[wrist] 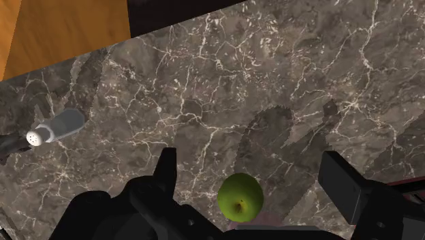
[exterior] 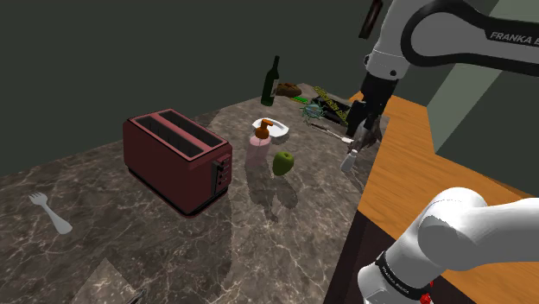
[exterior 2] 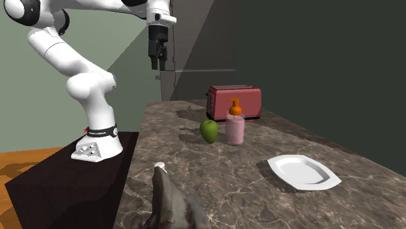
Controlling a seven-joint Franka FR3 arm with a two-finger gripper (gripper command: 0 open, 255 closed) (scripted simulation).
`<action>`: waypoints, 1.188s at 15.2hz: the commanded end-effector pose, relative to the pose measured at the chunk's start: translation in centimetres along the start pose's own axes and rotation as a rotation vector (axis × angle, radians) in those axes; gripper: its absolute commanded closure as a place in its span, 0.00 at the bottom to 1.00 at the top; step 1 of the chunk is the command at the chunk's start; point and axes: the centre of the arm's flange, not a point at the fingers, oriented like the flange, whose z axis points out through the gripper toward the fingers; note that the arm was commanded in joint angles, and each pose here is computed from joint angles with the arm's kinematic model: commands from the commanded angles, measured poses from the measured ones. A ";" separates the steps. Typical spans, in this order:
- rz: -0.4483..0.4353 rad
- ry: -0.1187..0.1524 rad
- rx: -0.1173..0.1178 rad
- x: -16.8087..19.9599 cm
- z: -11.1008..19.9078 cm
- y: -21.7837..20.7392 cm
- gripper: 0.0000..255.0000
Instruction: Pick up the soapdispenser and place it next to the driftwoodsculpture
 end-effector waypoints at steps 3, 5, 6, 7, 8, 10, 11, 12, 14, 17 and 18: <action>-0.006 0.005 -0.008 2.4 0.9 -0.7 0.00; -0.013 0.009 -0.016 4.7 1.7 -1.4 0.00; -0.016 0.012 -0.020 5.9 2.2 -1.8 0.00; -0.019 0.014 -0.023 7.1 2.6 -2.1 0.00; -0.022 0.016 -0.027 8.2 3.0 -2.5 0.00; -0.028 0.021 -0.035 10.6 3.9 -3.2 0.00; -0.031 0.024 -0.039 11.8 4.3 -3.6 0.00; -0.034 0.026 -0.043 12.9 4.7 -4.0 0.00; -0.041 0.031 -0.051 15.3 5.5 -4.7 0.00; -0.050 0.038 -0.063 18.8 6.8 -5.9 0.00; -0.053 0.040 -0.066 20.0 7.2 -6.2 0.00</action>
